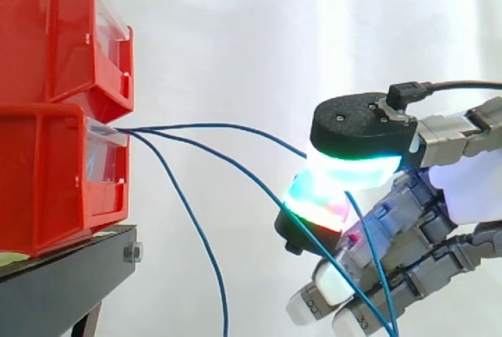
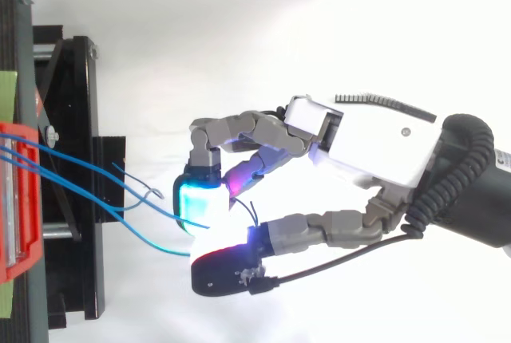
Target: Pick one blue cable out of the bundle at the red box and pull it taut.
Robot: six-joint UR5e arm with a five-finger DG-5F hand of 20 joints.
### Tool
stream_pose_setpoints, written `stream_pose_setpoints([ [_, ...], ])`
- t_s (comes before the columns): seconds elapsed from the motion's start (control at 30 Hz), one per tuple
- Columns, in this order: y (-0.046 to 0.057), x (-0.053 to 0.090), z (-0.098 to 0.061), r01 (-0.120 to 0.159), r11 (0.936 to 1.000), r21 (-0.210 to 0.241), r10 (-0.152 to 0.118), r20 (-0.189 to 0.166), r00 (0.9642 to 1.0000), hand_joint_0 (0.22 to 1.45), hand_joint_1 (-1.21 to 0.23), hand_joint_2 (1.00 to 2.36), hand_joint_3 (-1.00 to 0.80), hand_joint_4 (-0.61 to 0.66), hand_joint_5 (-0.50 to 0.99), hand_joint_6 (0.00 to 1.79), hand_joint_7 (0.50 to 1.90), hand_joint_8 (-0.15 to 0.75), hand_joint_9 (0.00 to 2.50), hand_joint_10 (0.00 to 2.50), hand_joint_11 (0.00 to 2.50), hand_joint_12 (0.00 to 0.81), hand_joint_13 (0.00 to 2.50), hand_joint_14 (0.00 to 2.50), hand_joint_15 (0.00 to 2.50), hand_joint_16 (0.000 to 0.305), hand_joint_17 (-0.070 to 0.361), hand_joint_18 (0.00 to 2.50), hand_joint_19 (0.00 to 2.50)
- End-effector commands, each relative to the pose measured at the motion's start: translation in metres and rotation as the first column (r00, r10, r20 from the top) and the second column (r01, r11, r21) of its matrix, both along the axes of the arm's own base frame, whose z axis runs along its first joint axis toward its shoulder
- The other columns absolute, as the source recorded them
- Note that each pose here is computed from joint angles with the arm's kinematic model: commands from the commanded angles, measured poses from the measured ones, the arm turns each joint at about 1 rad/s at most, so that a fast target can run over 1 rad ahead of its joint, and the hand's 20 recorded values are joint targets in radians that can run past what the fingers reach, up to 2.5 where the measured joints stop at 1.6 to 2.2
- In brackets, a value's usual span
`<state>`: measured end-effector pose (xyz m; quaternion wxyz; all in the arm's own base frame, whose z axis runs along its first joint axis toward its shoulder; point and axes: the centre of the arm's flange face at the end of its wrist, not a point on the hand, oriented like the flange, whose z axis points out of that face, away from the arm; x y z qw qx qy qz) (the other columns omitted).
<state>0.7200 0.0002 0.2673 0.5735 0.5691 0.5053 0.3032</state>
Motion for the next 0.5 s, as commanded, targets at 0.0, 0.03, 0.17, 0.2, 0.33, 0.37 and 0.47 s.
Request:
stream_pose_setpoints([
  [0.0, -0.001, -0.002, -0.001, 0.004, 0.9997, 0.024, -0.004, -0.007, 1.0000, 0.58, -0.79, 1.02, -0.15, 0.05, -0.11, 0.80, 1.34, 0.349, 1.06, 0.01, 0.49, 0.427, 0.37, 0.00, 0.00, 0.067, 0.150, 0.41, 0.09],
  [0.03, -0.002, -0.004, -0.002, 0.010, 0.9993, 0.036, -0.009, -0.022, 0.9997, 0.58, -0.79, 1.02, -0.15, 0.05, -0.11, 0.80, 1.34, 0.351, 1.07, 0.01, 0.52, 0.430, 0.38, 0.00, 0.00, 0.067, 0.150, 0.41, 0.09],
  [0.17, -0.004, -0.009, -0.005, 0.011, 0.9993, 0.036, -0.008, -0.059, 0.9982, 0.58, -0.79, 1.02, -0.16, 0.05, -0.11, 0.80, 1.33, 0.345, 1.05, 0.02, 0.55, 0.432, 0.38, 0.00, 0.00, 0.067, 0.150, 0.42, 0.11],
  [0.2, -0.006, -0.012, -0.006, 0.013, 0.9992, 0.039, -0.009, -0.084, 0.9964, 0.58, -0.79, 1.02, -0.15, 0.05, -0.11, 0.80, 1.33, 0.338, 1.02, 0.02, 0.57, 0.432, 0.38, 0.00, 0.00, 0.067, 0.150, 0.42, 0.11],
  [0.33, -0.008, -0.021, -0.005, -0.026, 0.9974, 0.068, 0.033, -0.115, 0.9929, 0.58, -0.79, 1.02, -0.15, 0.06, -0.11, 0.80, 1.33, 0.318, 0.90, 0.01, 0.55, 0.433, 0.38, 0.00, 0.00, 0.067, 0.150, 0.43, 0.11],
  [0.37, -0.008, -0.023, -0.004, -0.036, 0.9968, 0.072, 0.044, -0.114, 0.9925, 0.58, -0.79, 1.02, -0.15, 0.06, -0.11, 0.80, 1.33, 0.317, 0.89, 0.01, 0.54, 0.433, 0.38, 0.00, 0.00, 0.067, 0.150, 0.43, 0.11],
  [0.47, -0.011, -0.038, 0.001, -0.045, 0.9959, 0.078, 0.052, -0.078, 0.9956, 0.58, -0.79, 1.02, -0.15, 0.06, -0.11, 0.80, 1.32, 0.314, 0.85, 0.01, 0.53, 0.433, 0.38, 0.00, 0.00, 0.067, 0.150, 0.43, 0.11],
])
